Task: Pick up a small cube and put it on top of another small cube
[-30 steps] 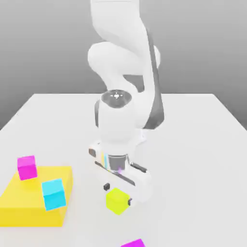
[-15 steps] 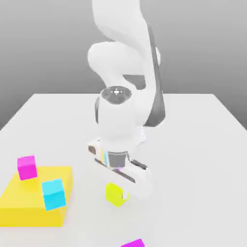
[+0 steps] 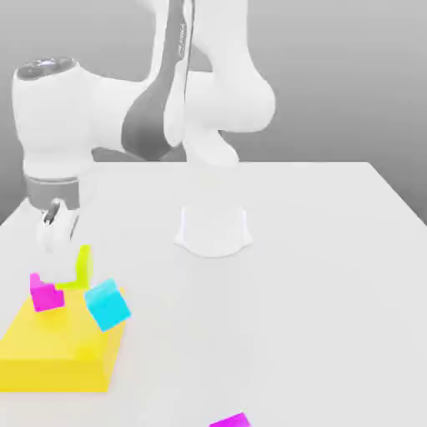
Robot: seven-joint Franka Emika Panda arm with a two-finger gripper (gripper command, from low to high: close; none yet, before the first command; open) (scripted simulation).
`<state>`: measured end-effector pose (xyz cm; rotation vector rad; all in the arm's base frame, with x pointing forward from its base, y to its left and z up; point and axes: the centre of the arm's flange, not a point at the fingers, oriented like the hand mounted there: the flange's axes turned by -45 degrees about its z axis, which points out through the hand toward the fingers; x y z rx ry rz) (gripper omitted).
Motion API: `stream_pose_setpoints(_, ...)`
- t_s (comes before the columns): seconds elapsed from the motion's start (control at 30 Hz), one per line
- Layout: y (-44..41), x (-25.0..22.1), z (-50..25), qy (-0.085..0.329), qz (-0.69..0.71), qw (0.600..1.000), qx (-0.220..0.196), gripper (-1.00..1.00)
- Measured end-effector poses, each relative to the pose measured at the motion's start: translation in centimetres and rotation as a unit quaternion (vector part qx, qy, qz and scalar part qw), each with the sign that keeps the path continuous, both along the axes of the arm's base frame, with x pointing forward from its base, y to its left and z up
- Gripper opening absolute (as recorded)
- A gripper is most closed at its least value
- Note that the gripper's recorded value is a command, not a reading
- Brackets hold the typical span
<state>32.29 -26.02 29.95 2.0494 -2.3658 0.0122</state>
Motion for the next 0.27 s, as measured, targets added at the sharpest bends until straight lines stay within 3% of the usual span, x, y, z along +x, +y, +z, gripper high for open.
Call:
stream_pose_setpoints(0.13,-1.7,-1.3,-3.5,-0.003,-0.038,0.999,0.006,-1.0)
stream_pose_setpoints(0.17,-1.7,-1.3,-4.5,-0.003,-0.039,0.999,0.006,1.0)
stream_pose_setpoints(0.27,-1.7,-1.3,-4.5,-0.003,-0.039,0.999,0.006,1.0)
